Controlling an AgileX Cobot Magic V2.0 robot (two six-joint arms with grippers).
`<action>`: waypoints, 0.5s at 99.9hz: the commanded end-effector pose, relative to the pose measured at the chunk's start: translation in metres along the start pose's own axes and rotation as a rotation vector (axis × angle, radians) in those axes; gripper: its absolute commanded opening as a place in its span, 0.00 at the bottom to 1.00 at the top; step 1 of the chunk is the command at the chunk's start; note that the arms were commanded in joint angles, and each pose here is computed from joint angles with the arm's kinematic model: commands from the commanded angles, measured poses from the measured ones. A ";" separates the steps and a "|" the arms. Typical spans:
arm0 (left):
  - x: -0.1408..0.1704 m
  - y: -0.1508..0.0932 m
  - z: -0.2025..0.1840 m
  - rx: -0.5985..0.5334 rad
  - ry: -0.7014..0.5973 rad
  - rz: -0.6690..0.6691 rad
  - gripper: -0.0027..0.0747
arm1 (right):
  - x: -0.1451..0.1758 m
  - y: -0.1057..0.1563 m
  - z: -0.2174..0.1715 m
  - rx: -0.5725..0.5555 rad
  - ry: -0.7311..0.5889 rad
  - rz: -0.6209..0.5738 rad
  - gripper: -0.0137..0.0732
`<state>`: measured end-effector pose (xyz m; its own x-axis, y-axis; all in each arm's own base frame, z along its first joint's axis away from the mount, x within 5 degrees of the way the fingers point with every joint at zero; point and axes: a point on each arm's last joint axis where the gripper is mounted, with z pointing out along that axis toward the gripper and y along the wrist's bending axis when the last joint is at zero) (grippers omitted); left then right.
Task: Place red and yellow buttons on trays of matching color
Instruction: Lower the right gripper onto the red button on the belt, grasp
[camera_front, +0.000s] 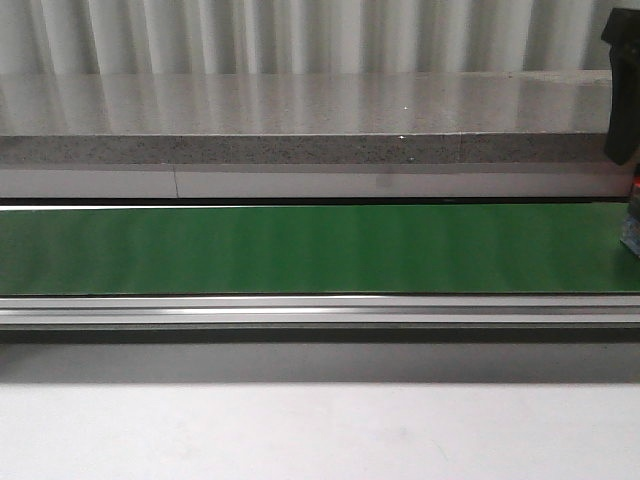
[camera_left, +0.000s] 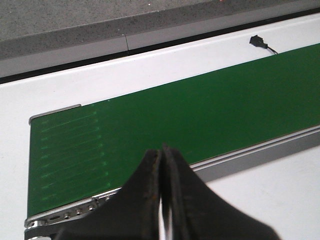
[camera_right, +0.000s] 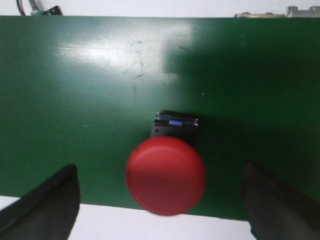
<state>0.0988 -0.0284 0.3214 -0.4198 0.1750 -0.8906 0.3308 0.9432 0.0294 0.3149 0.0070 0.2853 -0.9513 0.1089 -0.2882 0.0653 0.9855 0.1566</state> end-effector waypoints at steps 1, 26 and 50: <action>-0.013 0.000 -0.004 -0.006 -0.089 -0.013 0.01 | -0.010 -0.006 -0.007 0.008 -0.064 -0.001 0.82; -0.013 0.000 -0.004 -0.006 -0.089 -0.013 0.01 | -0.014 -0.017 0.006 0.021 -0.032 0.033 0.27; -0.013 0.000 -0.004 -0.006 -0.089 -0.013 0.01 | -0.022 -0.021 -0.019 0.053 -0.087 0.016 0.20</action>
<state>0.0988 -0.0284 0.3214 -0.4198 0.1750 -0.8906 0.3308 0.9432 0.0294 0.3320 -0.0111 0.2687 -0.9580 0.1425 -0.2487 0.1120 0.9848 0.1329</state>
